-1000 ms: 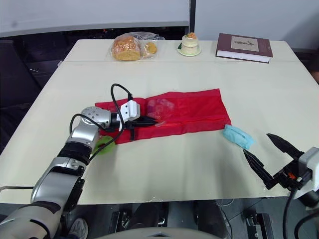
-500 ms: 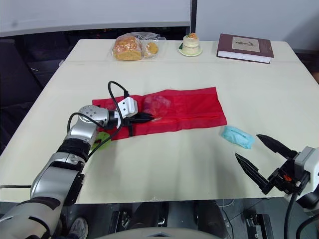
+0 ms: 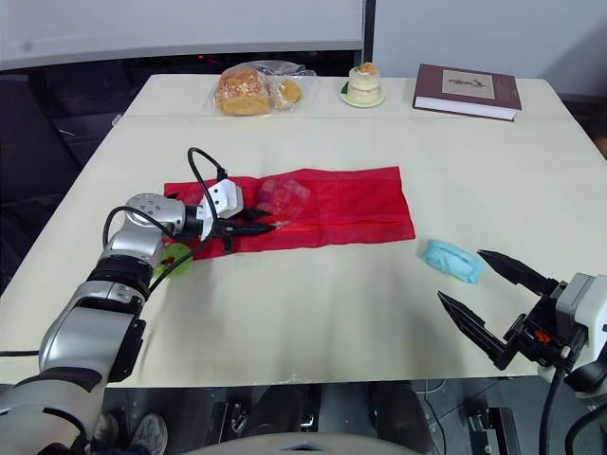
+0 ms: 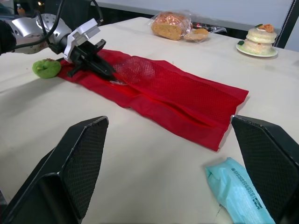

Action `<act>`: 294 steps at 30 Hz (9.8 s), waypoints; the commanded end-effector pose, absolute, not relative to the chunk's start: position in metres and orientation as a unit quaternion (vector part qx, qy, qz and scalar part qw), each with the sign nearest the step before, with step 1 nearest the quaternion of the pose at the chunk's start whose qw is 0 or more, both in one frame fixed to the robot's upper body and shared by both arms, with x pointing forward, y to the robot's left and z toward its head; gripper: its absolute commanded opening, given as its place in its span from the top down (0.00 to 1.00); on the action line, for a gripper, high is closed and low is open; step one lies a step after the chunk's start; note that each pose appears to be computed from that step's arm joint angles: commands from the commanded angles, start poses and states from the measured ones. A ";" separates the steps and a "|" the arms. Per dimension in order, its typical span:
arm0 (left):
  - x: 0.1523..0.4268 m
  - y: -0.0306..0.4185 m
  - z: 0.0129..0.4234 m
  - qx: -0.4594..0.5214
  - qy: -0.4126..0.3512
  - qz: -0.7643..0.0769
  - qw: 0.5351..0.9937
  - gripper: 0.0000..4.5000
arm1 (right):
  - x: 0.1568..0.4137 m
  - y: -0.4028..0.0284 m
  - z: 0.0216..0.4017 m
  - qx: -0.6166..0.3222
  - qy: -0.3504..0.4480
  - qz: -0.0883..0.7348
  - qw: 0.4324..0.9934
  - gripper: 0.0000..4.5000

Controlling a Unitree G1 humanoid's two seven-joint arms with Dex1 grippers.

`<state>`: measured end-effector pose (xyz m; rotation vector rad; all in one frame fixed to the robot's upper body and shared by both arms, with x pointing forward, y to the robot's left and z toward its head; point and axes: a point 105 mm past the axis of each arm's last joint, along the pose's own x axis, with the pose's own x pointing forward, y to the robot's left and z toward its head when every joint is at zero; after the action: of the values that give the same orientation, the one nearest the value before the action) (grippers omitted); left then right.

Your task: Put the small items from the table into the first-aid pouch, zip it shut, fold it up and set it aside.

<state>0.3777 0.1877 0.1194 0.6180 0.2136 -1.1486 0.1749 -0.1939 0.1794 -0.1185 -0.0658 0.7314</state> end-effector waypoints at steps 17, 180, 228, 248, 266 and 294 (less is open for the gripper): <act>0.381 0.093 0.168 0.279 -0.013 -0.597 0.752 0.02 | 0.190 -0.189 0.173 -0.125 -0.024 0.343 0.930 0.00; 0.337 0.004 0.173 0.126 -0.074 -0.689 0.710 0.01 | 0.266 -0.202 0.133 -0.050 0.016 0.240 0.969 0.94; 0.239 0.229 0.169 0.124 0.030 -0.480 0.868 0.00 | 0.247 -0.243 0.092 0.021 0.110 0.182 0.977 0.01; 0.237 0.193 0.194 0.129 -0.002 -0.523 0.843 0.00 | 0.288 -0.204 0.086 0.073 0.099 0.191 0.974 0.69; 0.223 0.164 0.199 0.119 0.011 -0.603 0.789 0.00 | 0.248 -0.345 0.097 -0.168 0.205 -0.028 0.964 0.98; 0.256 0.190 0.152 0.058 0.105 -0.483 0.867 0.00 | 0.229 -0.292 0.162 -0.152 0.053 0.142 0.977 0.02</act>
<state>0.2552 0.1885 0.1488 0.1050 0.2294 -1.0266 0.2311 -0.2995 0.1431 -0.2828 0.1877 0.2514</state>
